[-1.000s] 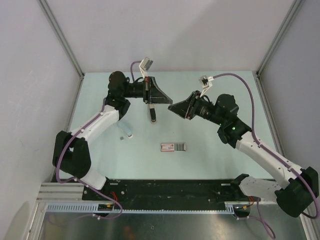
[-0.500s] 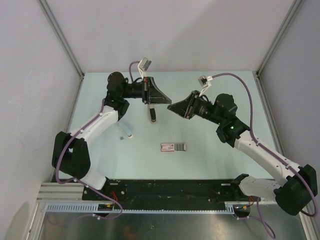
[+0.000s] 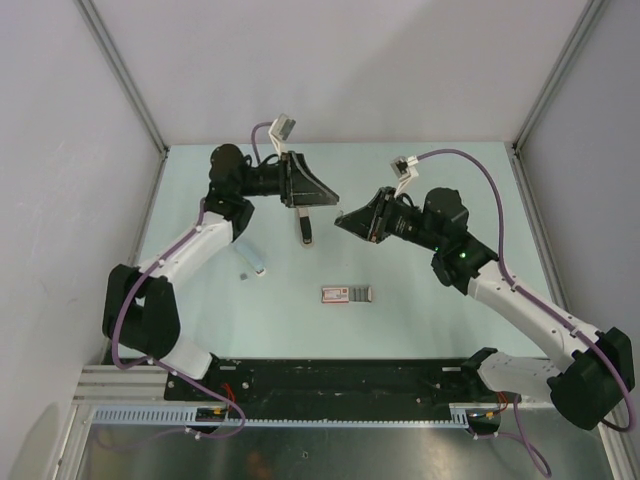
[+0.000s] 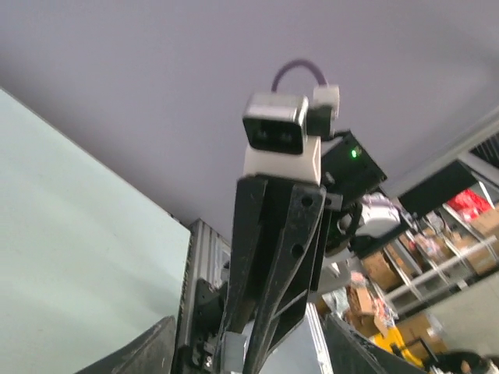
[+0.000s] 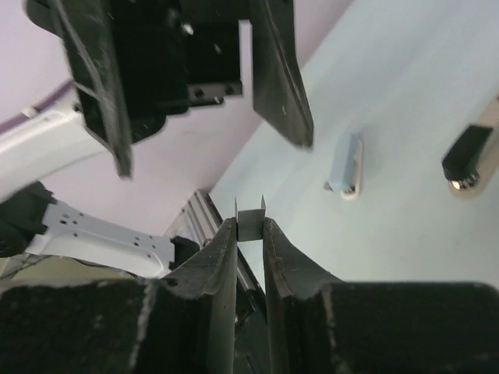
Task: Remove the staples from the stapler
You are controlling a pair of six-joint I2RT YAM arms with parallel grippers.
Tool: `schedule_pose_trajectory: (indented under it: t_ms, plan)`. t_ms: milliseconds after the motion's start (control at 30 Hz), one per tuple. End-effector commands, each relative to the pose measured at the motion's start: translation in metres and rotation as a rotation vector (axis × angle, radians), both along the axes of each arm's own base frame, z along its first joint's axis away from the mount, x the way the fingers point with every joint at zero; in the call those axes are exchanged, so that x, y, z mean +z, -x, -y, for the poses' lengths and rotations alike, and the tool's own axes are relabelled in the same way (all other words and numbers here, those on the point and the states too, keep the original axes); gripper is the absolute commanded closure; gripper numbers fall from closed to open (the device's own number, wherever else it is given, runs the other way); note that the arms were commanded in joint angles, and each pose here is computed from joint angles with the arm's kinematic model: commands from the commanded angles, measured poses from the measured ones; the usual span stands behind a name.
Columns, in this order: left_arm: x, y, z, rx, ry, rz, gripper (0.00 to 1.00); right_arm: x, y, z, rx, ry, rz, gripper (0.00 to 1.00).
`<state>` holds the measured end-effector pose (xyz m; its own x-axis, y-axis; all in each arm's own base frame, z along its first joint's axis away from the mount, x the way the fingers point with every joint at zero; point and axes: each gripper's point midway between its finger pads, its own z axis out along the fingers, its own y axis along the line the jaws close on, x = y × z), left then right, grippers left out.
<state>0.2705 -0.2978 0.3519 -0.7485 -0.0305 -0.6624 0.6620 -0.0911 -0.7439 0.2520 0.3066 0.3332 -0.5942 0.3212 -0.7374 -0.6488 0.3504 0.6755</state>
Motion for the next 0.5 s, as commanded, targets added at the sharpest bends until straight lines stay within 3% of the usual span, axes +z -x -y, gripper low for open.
schedule_pose_trajectory:
  t_ms: [0,133,333,467]
  plan:
    - [0.009,-0.016,-0.019,0.106,0.011,0.049,0.16,-0.023,0.006,0.009,-0.013,0.102,-0.041,0.93]
    - [-0.025,-0.05,-0.036,0.253,-0.121,0.062,0.05,-0.064,0.008,0.017,-0.035,0.228,-0.145,0.94]
    - [-0.104,-0.089,-0.066,0.526,-0.554,0.262,0.02,-0.142,0.014,0.028,-0.11,0.495,-0.29,0.95]
    - [-0.146,-0.09,-0.083,0.565,-0.781,0.383,0.01,-0.185,0.02,0.03,-0.163,0.642,-0.369,0.96]
